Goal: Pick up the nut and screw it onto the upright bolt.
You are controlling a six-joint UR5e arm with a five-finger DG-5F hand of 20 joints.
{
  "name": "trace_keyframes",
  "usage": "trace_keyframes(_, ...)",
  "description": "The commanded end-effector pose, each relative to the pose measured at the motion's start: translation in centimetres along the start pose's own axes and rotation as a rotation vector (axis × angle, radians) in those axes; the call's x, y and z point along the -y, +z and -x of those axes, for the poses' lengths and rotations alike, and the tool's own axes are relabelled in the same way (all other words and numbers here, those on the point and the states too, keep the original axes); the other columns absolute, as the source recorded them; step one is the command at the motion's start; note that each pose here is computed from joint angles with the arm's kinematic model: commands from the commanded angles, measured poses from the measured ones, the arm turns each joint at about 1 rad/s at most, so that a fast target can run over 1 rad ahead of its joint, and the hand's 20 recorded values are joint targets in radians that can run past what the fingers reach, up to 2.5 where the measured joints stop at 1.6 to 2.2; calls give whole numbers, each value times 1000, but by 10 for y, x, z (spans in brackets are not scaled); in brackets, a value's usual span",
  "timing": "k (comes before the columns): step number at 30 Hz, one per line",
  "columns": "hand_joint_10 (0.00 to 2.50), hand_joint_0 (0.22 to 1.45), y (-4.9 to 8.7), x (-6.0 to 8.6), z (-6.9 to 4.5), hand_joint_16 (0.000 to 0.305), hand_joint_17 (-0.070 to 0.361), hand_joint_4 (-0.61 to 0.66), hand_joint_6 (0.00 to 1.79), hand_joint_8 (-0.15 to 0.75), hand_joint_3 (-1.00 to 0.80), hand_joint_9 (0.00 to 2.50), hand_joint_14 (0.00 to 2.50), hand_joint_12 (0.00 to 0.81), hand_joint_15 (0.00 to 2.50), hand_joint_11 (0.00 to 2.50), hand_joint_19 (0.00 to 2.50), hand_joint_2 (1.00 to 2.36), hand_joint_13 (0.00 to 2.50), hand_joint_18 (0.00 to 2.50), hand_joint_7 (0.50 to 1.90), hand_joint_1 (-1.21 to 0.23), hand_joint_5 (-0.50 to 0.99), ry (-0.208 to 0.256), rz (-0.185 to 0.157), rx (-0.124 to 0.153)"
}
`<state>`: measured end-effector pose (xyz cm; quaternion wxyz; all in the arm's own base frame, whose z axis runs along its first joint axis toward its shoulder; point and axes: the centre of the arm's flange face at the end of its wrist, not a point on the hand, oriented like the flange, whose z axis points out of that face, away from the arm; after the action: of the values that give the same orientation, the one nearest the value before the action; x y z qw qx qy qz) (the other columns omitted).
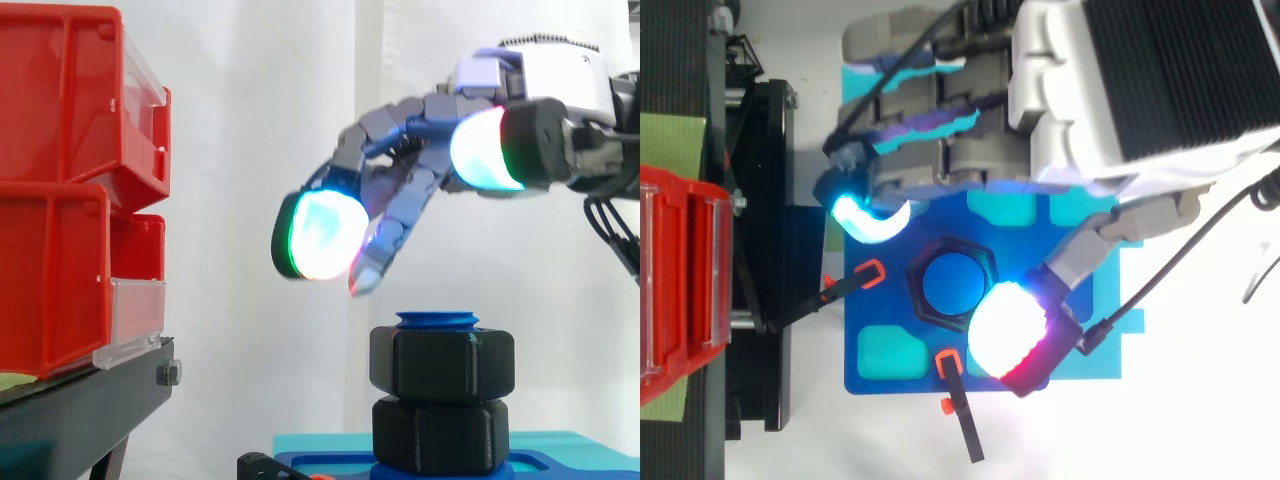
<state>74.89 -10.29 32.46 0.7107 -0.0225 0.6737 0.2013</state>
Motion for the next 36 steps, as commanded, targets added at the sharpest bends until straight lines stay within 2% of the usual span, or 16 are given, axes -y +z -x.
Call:
trace_keyframes(1, 0, 489, -2, -2, -15, 33, 74, 206, 502, 228, -500, 913, 0, 302, 0, 0, 0, 1000, 504, 113, 718, -316, -108, 10, -5, -5)
trace_keyframes(5, 0, 488, -1, -5, -19, 34, 75, 205, 502, 225, -500, 904, 0, 302, 0, 0, 0, 1000, 502, 107, 721, -312, -109, 19, 2, 5)
trace_keyframes(13, 0, 489, -1, -6, -22, 34, 77, 205, 503, 228, -500, 892, 0, 304, 0, 0, 0, 1000, 509, 109, 731, -305, -110, 22, 4, 2)
trace_keyframes(14, 0, 489, -3, -7, -26, 34, 77, 204, 502, 228, -500, 892, 0, 304, 0, 0, 0, 1000, 510, 109, 732, -304, -110, 24, 3, -6)
trace_keyframes(20, 0, 490, -5, -6, -36, 34, 77, 207, 502, 231, -500, 896, 0, 306, 0, 0, 0, 1000, 523, 122, 739, -301, -108, 24, 6, -3)
trace_keyframes(36, 0, 493, -5, -8, -38, 35, 78, 215, 503, 238, -500, 905, 0, 308, 0, 0, 0, 1000, 543, 145, 767, -299, -102, 31, 8, -7)
